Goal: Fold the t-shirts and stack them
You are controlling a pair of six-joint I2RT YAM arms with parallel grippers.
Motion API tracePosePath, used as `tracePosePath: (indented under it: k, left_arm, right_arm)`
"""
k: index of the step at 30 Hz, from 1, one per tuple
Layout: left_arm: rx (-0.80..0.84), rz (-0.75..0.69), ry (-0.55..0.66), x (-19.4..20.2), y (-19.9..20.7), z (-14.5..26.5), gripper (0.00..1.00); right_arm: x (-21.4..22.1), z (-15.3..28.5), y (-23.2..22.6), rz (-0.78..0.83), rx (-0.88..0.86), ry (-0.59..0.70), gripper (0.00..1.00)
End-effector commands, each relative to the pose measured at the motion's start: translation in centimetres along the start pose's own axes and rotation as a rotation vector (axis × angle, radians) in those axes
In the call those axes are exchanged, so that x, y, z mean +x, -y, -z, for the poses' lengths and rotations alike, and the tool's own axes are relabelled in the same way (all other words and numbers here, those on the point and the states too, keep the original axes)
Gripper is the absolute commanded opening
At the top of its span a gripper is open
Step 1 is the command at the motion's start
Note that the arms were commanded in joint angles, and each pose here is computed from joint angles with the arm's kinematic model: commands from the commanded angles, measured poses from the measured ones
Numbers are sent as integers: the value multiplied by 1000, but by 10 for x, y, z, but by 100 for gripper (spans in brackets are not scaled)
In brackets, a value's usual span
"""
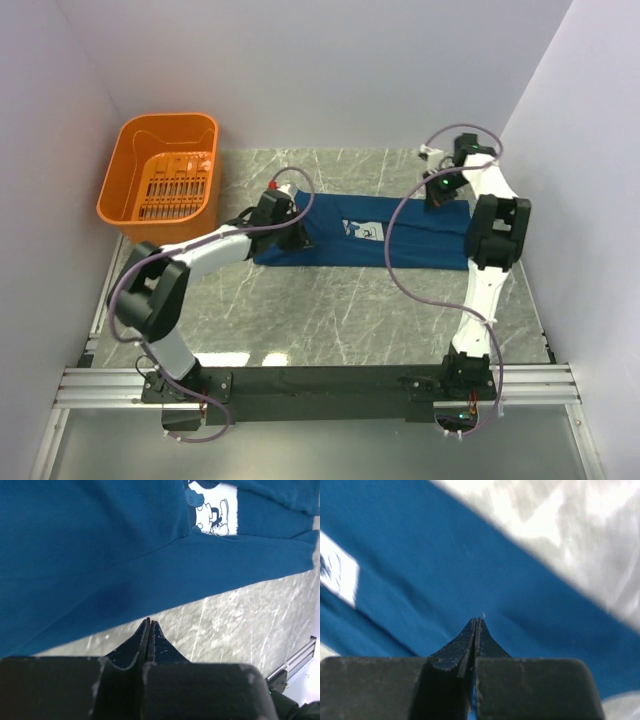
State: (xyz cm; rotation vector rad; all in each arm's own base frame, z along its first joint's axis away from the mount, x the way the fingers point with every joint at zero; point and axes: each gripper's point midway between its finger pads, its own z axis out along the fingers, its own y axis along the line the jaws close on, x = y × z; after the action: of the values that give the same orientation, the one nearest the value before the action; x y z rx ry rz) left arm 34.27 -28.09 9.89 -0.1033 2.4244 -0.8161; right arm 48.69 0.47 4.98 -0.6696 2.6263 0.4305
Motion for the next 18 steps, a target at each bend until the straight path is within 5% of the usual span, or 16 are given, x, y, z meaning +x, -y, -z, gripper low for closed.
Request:
tracePosePath:
  k: [1,18]
  left_arm:
    - [-23,3,2,-5,6,-15,1]
    - [-143,20,-46,8,-23,-35,1]
  right_arm:
    - [-12,53,-17,80,-46,105,0]
    - [19,64,-64,216,-238,119,0]
